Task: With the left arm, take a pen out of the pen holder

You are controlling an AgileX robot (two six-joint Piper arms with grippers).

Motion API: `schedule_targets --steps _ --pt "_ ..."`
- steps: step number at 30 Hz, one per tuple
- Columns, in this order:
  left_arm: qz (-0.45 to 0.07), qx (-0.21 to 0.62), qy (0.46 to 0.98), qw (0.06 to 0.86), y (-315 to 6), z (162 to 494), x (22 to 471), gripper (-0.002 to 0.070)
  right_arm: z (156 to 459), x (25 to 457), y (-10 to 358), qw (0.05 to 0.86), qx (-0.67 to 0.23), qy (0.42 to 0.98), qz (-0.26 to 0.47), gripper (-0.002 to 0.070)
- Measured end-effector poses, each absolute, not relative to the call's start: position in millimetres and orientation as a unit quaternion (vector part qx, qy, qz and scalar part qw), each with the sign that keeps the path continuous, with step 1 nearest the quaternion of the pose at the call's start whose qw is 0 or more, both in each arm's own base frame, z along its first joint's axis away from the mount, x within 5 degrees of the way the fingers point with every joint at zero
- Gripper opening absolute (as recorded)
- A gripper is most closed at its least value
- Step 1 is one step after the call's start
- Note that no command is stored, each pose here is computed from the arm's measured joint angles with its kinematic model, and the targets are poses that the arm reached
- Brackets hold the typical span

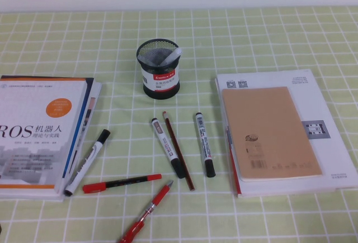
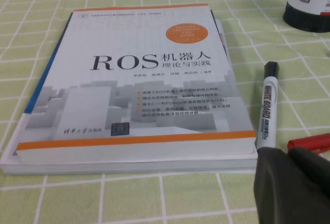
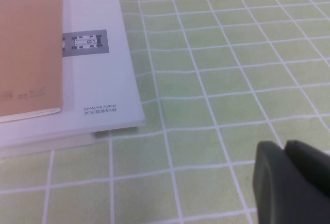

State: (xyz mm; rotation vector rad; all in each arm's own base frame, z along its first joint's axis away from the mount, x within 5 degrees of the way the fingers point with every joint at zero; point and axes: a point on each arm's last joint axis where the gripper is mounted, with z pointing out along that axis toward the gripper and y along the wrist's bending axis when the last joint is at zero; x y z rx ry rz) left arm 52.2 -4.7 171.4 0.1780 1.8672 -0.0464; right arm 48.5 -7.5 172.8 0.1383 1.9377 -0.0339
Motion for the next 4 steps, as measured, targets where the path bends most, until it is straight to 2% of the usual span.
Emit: schedule_targets --steps 4 --pt "-0.019 0.076 0.803 0.591 -4.6 171.4 52.2 0.0 172.8 48.5 -7.5 0.564 0.059 0.823 -0.014 -0.0013"
